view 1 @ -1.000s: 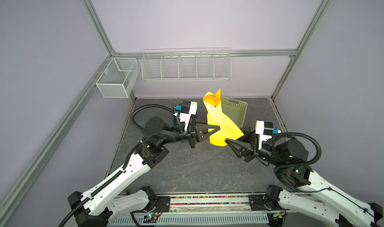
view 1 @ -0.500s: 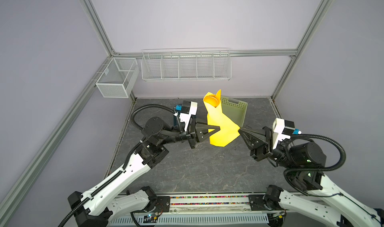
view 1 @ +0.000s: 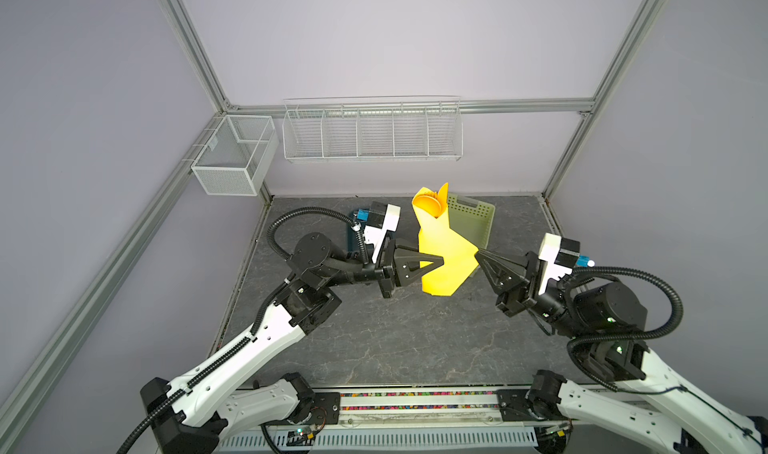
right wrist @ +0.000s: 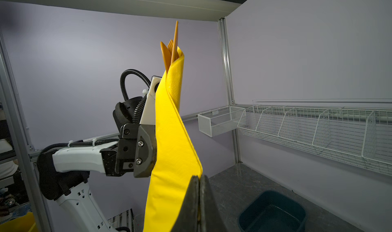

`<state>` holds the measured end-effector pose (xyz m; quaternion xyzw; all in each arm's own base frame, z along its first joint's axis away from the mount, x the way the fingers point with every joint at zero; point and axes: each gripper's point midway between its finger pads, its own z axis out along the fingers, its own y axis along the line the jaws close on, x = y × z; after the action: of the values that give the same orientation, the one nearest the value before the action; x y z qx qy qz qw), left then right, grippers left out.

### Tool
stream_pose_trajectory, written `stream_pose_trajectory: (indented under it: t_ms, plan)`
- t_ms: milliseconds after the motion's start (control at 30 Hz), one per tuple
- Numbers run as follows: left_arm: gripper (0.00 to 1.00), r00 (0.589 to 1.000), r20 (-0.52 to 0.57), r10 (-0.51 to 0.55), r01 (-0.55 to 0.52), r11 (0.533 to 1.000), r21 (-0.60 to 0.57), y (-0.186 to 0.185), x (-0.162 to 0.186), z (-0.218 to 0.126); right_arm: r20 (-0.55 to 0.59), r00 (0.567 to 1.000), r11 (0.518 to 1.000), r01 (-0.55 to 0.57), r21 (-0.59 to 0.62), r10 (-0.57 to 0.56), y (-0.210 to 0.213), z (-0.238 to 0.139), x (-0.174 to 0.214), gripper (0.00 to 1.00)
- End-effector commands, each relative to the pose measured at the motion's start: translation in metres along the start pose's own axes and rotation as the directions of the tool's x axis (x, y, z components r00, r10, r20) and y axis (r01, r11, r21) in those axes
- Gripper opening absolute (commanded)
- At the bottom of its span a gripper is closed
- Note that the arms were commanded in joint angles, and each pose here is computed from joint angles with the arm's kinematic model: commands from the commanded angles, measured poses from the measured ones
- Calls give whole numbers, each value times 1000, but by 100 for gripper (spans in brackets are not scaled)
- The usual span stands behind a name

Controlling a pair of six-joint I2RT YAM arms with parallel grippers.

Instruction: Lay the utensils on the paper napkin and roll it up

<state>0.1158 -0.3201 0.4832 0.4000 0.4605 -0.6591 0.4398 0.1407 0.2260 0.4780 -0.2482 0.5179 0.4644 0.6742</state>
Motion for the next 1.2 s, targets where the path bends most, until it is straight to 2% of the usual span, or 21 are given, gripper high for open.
stream_pose_trajectory:
  t_ms: [0,400,500,700,933,1033,1100,1167]
  plan:
    - [0,999,41,35,-38,996,75,-19,-15,-1,41,998,998,47,48,-49,-6,3,-16,6]
    - [0,998,58,16,-22,994,106,-23,-17,2,16,999,999,40,4,-40,-6,40,5,6]
    - [0,998,64,18,-25,994,102,-22,-19,2,4,1000,999,24,-32,-24,-1,50,9,6]
    - [0,997,75,27,-34,995,93,-21,-20,2,-21,999,983,-27,-182,24,22,66,20,9]
    - [0,997,65,30,-35,997,64,-16,-16,1,-32,998,978,-52,-200,47,26,66,19,10]
    - [0,998,40,44,-45,999,15,-10,-11,0,-56,998,982,-45,-186,35,25,56,19,15]
    - [0,998,24,57,-56,998,-17,-7,-9,-2,-68,997,985,-42,-167,31,23,47,17,25]
    - [0,998,13,69,-68,997,-46,-4,-7,-5,-78,997,989,-35,-142,24,21,36,15,30]
